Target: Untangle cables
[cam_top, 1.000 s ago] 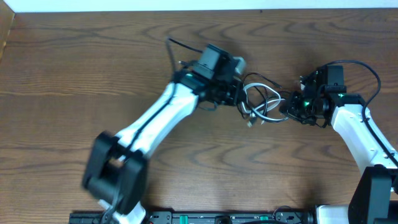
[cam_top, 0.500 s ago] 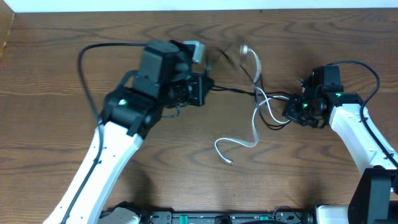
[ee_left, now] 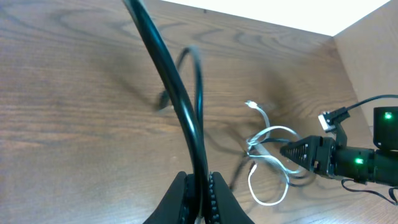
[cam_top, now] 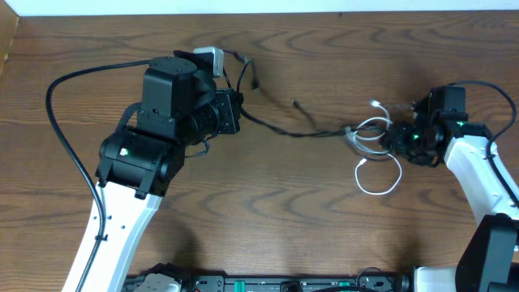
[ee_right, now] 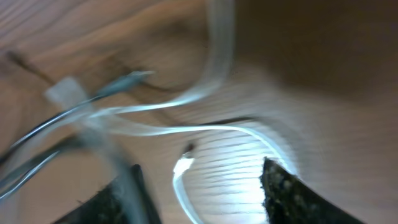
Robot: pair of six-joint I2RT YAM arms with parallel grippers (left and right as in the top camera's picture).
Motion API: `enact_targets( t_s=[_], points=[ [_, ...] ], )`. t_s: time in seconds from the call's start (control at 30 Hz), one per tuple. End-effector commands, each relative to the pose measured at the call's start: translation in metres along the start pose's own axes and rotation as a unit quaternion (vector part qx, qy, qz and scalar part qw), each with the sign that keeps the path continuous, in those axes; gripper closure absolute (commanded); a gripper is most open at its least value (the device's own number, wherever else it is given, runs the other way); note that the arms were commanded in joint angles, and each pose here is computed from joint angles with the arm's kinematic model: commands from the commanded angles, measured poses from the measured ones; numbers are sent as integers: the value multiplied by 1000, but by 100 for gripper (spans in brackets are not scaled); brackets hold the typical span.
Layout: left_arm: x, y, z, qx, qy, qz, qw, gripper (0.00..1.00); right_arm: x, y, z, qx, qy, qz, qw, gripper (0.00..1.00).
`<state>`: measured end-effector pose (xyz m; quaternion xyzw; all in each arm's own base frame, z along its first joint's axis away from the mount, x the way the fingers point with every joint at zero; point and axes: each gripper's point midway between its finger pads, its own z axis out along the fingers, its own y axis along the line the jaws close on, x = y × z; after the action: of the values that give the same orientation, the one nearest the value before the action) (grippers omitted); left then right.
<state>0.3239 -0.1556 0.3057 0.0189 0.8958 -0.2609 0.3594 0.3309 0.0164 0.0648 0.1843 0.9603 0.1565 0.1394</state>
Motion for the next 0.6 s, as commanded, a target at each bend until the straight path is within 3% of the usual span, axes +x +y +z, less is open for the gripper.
enact_targets(
  t_s=[0.0,0.1,0.13,0.2,0.37,0.57],
  points=[
    [-7,3,-3,-11,-11,-7,1000,92,6,62,-19,-172,19,-107,979,37],
    [-8,3,-3,-10,-12,-7,1000,93,0,97,-51,-258,-5,-164,952,26],
    [-9,2,-3,-9,-14,-7,1000,93,-3,111,-67,-288,-18,-180,940,18],
    [-10,2,-3,-8,-16,-6,1000,93,-9,120,-83,-300,-36,-190,934,12],
    [-12,-2,-4,3,-19,-10,1000,93,-18,122,-89,-291,-36,-121,949,17],
    [-16,-10,-7,21,-28,-13,999,93,-18,82,-60,-140,-30,-37,989,18]
  ],
)
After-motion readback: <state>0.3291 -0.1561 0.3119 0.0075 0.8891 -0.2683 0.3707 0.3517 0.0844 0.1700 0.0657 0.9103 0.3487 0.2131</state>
